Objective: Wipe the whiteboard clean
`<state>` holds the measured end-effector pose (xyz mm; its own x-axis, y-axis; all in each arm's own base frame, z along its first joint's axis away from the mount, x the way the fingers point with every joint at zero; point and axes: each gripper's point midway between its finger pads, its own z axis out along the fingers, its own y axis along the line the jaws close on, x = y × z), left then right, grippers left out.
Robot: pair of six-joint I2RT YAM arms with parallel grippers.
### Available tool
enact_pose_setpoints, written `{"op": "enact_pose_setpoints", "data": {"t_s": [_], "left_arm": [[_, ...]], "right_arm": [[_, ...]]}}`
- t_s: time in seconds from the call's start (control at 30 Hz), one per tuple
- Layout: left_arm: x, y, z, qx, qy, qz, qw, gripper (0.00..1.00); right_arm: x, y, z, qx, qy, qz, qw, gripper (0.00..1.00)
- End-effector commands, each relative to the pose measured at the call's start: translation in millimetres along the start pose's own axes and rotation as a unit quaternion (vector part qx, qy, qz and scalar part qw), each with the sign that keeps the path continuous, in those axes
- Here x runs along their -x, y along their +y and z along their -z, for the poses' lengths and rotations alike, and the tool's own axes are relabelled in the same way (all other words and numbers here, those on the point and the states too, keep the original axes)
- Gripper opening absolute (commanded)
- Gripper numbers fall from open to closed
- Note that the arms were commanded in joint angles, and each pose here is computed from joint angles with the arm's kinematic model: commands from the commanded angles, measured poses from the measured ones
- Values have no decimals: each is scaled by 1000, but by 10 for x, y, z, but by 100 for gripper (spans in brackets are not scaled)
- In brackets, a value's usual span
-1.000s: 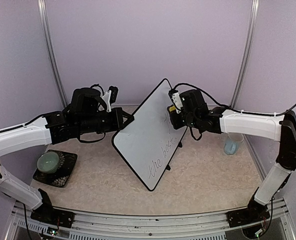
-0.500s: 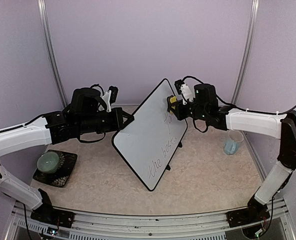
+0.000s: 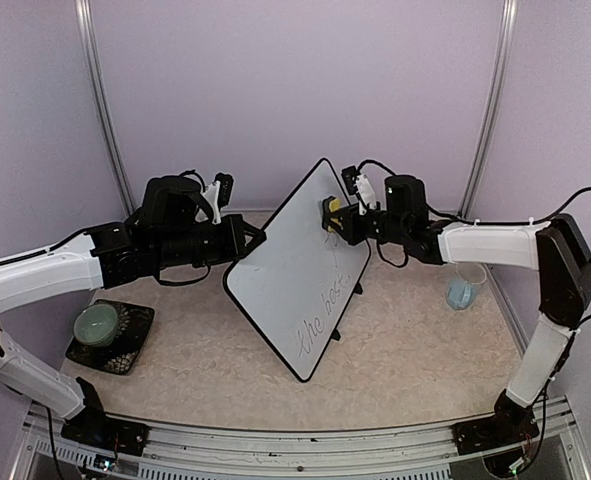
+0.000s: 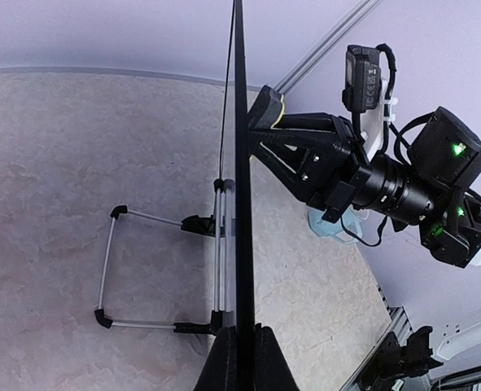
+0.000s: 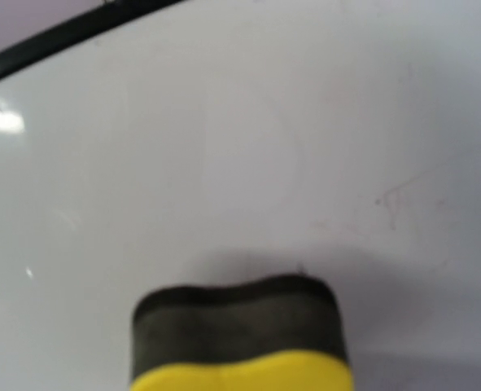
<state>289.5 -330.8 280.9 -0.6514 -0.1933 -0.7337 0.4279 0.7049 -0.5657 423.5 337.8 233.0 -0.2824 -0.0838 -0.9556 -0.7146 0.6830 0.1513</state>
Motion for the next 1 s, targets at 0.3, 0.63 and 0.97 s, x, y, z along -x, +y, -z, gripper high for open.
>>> {"op": "enact_pose_setpoints", "data": {"t_s": [0.3,0.63,0.97], "left_arm": [[-107,-248,48,-47,34,-5,998,0],[-97,-255,48,-47,33,-4,998,0],[-117,-273,11,-49,37,-3,998,0]], "right_arm": [[-774,-3,18,17,55,-43,997,0],[-1126,87,204,8,78,-46,996,0],[-983,114,115,-23,68,-18,997,0]]}}
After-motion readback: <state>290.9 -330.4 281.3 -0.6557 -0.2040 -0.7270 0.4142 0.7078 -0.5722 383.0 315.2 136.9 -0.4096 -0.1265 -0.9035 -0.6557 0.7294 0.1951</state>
